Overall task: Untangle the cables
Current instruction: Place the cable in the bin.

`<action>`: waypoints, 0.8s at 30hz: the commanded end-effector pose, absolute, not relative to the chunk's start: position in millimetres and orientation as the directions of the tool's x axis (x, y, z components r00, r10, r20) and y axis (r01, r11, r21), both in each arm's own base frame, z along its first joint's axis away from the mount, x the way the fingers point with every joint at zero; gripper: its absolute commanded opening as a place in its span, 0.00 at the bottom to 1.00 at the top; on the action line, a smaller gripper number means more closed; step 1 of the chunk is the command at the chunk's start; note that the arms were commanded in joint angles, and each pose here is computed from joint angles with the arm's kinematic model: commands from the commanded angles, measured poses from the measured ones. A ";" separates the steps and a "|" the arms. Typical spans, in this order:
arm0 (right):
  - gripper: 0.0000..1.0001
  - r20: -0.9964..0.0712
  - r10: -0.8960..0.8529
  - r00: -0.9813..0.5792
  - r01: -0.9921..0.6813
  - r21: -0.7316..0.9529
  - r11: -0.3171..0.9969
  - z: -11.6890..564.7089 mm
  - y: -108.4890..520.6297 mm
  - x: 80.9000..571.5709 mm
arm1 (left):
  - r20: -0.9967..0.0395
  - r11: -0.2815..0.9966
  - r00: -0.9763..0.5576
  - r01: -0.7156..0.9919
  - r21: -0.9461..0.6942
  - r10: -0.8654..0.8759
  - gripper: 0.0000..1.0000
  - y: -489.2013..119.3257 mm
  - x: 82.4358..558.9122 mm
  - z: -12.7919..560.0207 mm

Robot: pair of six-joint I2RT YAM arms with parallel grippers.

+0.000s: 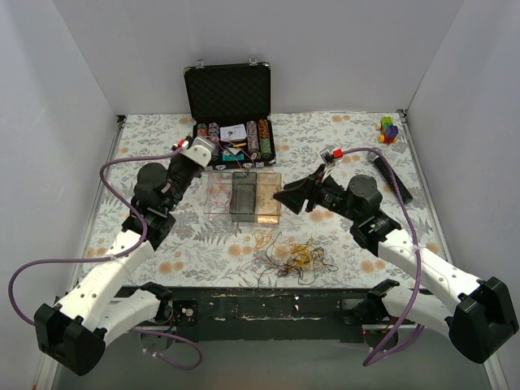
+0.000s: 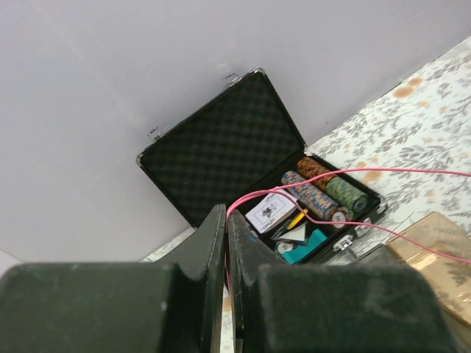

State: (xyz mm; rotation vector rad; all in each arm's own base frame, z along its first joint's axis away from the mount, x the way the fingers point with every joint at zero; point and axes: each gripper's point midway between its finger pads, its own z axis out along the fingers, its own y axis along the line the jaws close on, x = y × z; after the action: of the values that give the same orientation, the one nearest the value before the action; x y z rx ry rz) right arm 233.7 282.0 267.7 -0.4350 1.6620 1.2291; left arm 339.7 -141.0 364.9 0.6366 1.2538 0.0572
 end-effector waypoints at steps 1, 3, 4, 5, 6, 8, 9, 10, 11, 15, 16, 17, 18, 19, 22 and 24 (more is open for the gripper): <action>0.70 -0.866 0.272 -0.420 -0.765 0.499 0.408 277.7 279.6 232.6 | -0.908 0.873 0.323 0.319 0.369 0.266 0.00 -144.7 340.6 387.1; 0.69 -0.866 0.272 -0.420 -0.763 0.499 0.410 276.3 278.6 232.1 | -0.906 0.878 0.296 0.283 0.385 0.302 0.00 -137.4 346.0 377.3; 0.69 -0.865 0.270 -0.423 -0.762 0.500 0.411 274.8 278.5 232.0 | -0.903 0.878 0.285 0.267 0.396 0.321 0.00 -134.2 347.7 370.6; 0.69 -0.866 0.271 -0.420 -0.763 0.499 0.412 274.9 277.9 232.2 | -0.901 0.879 0.271 0.249 0.406 0.339 0.00 -130.0 348.7 363.7; 0.69 -0.866 0.269 -0.422 -0.762 0.500 0.412 273.6 277.8 231.6 | -0.899 0.878 0.256 0.237 0.416 0.356 0.00 -126.7 349.6 356.7; 0.69 -0.864 0.271 -0.425 -0.758 0.503 0.415 272.3 276.5 232.4 | -0.893 0.874 0.226 0.215 0.436 0.390 0.00 -119.9 350.0 341.9; 0.69 -0.864 0.269 -0.427 -0.759 0.504 0.413 271.3 277.2 232.1 | -0.887 0.869 0.224 0.208 0.448 0.404 0.00 -117.7 349.1 335.6; 0.68 -0.864 0.270 -0.426 -0.758 0.504 0.414 271.1 277.0 232.7 | -0.878 0.860 0.218 0.204 0.469 0.427 0.00 -115.7 348.4 326.6; 0.68 -0.861 0.267 -0.432 -0.756 0.508 0.412 269.3 277.6 232.7 | -0.868 0.852 0.217 0.194 0.486 0.446 0.00 -113.3 348.0 321.2; 0.68 -0.859 0.270 -0.435 -0.755 0.511 0.411 267.9 277.7 233.0 | -0.845 0.829 0.164 0.173 0.532 0.508 0.00 -104.1 349.9 291.9; 0.68 -0.857 0.268 -0.439 -0.752 0.514 0.412 266.0 277.7 233.0 | -0.836 0.821 0.159 0.165 0.547 0.525 0.00 -101.9 351.0 288.3; 0.68 -0.858 0.266 -0.440 -0.753 0.514 0.411 265.4 278.2 232.8 | -0.827 0.813 0.155 0.158 0.561 0.541 0.00 -100.3 351.7 284.0; 0.67 -0.857 0.269 -0.439 -0.752 0.514 0.413 265.3 277.4 232.9 | -0.812 0.801 0.153 0.143 0.582 0.563 0.00 -96.8 352.6 281.6; 0.67 -0.855 0.268 -0.443 -0.751 0.518 0.410 264.3 277.8 232.0 | -0.790 0.780 0.152 0.129 0.612 0.594 0.00 -93.2 353.3 277.6; 0.67 -0.855 0.267 -0.445 -0.750 0.519 0.411 262.0 277.0 231.4 | -0.757 0.750 0.125 0.108 0.653 0.641 0.00 -82.9 356.4 266.9; 0.66 -0.854 0.267 -0.446 -0.748 0.519 0.413 260.8 277.0 231.7 | -0.733 0.723 0.120 0.118 0.680 0.670 0.00 -80.1 356.6 257.0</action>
State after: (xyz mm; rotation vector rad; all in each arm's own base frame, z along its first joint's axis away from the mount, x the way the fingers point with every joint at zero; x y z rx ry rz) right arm 233.3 277.7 252.2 -0.4231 1.6952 1.2250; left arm 353.9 -96.3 255.7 0.6790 1.4540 0.3444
